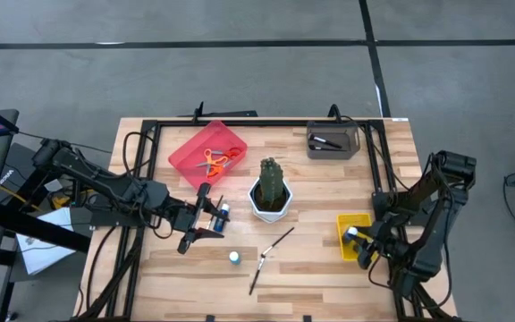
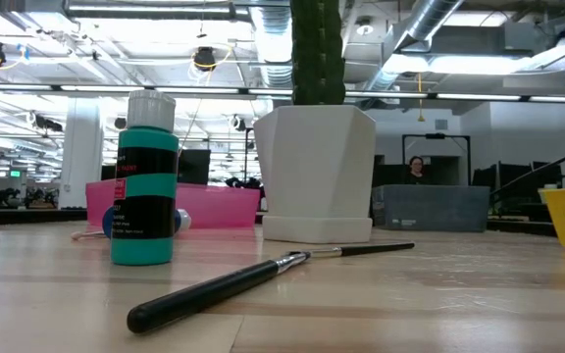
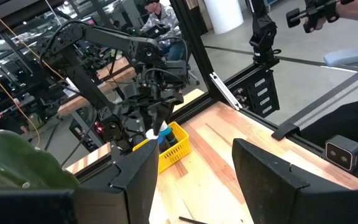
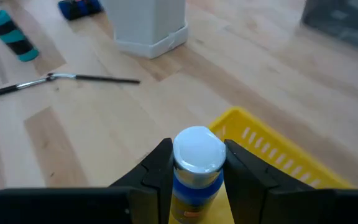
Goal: Pick & Place Paint Supplies
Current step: Put the right blue paint bottle into the yellow basket
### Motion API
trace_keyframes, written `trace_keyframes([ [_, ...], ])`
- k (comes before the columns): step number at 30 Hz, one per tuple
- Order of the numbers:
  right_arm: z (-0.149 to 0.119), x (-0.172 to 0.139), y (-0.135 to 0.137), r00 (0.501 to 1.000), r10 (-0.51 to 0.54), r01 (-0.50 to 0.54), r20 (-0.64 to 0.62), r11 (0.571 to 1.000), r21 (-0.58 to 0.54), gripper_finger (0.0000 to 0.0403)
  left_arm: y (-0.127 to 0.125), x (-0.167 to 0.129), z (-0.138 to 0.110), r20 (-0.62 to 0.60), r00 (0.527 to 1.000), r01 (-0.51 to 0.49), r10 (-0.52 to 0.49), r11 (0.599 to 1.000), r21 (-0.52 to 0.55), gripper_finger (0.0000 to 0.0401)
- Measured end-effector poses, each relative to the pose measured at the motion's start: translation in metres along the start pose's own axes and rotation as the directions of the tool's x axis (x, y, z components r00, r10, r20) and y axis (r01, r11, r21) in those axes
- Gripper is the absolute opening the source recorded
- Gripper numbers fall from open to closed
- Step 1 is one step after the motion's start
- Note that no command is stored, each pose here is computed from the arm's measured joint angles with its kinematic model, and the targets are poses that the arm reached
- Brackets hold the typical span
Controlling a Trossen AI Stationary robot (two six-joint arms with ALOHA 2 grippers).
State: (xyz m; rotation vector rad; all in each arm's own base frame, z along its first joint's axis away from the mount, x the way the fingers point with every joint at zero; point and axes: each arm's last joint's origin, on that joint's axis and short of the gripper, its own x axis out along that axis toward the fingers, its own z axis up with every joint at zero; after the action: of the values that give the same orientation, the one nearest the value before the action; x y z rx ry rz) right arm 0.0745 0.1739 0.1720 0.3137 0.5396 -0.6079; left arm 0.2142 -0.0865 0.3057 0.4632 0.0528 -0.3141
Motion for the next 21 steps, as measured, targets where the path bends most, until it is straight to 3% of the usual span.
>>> trace_keyframes([
  [8, -0.008, -0.005, 0.002, 0.998, 0.061, -0.06, -0.032, 0.998, 0.03, 0.0103, 0.0, 0.0, 0.0, 0.0, 1.0, 0.0, 0.0, 1.0, 0.0, 0.0197],
  [21, -0.012, -0.011, 0.0, 0.995, 0.097, -0.098, -0.035, 0.995, -0.024, 0.0103, 0.0, 0.0, 0.0, 0.0, 1.0, 0.0, 0.0, 1.0, 0.0, 0.0197],
])
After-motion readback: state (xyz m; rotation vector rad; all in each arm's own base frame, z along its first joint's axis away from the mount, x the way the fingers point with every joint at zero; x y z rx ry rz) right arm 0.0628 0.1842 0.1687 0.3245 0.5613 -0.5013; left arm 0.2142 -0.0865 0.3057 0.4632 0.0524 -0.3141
